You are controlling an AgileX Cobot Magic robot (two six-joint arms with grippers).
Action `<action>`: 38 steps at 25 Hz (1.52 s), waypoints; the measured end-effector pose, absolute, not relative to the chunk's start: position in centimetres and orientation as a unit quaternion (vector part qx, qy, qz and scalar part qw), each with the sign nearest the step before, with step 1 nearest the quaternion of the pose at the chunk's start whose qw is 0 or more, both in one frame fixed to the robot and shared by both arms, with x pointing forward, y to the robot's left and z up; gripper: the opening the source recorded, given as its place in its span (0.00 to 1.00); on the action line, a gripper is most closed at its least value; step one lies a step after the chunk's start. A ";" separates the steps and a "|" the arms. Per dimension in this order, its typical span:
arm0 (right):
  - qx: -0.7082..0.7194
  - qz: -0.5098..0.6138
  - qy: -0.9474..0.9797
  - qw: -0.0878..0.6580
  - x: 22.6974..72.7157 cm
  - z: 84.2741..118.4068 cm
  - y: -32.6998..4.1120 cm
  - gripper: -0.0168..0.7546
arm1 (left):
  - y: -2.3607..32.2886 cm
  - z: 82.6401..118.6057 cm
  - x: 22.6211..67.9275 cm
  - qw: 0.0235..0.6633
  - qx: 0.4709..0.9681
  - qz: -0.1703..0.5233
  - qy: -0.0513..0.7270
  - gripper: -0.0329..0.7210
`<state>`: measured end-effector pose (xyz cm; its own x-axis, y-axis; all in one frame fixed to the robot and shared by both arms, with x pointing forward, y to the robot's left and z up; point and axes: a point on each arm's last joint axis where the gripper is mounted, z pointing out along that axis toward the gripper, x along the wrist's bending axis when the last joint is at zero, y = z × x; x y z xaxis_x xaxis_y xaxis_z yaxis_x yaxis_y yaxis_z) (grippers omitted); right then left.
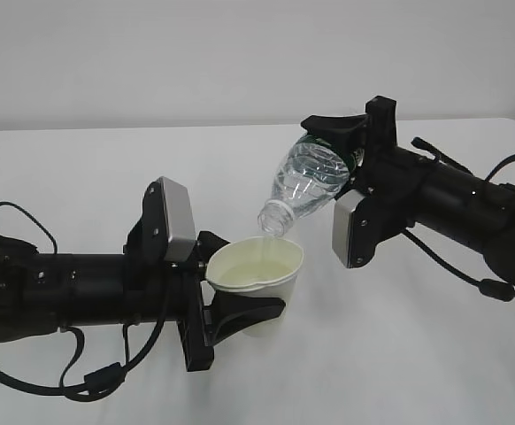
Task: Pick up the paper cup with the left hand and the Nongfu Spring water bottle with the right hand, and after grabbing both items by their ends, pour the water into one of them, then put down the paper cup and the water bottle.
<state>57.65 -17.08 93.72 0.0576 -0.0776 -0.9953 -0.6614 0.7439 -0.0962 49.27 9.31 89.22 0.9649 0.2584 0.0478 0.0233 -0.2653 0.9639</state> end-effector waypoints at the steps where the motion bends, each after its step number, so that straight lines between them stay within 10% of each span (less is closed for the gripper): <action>1: -0.284 0.218 0.651 0.670 57.7 93.7 -17.1 0.57 | 9.3 89.2 49.3 0.600 0.789 0.098 0.089 0.60; 38: -0.286 0.216 0.650 0.670 57.7 93.7 -17.1 0.57 | 9.3 89.2 49.3 0.599 0.789 0.098 0.089 0.60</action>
<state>57.65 -17.08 93.72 0.0617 -0.0822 -0.9947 -0.6610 0.7434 -0.1024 49.27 9.31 89.22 0.9649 0.2583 0.0482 0.0229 -0.2654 0.9639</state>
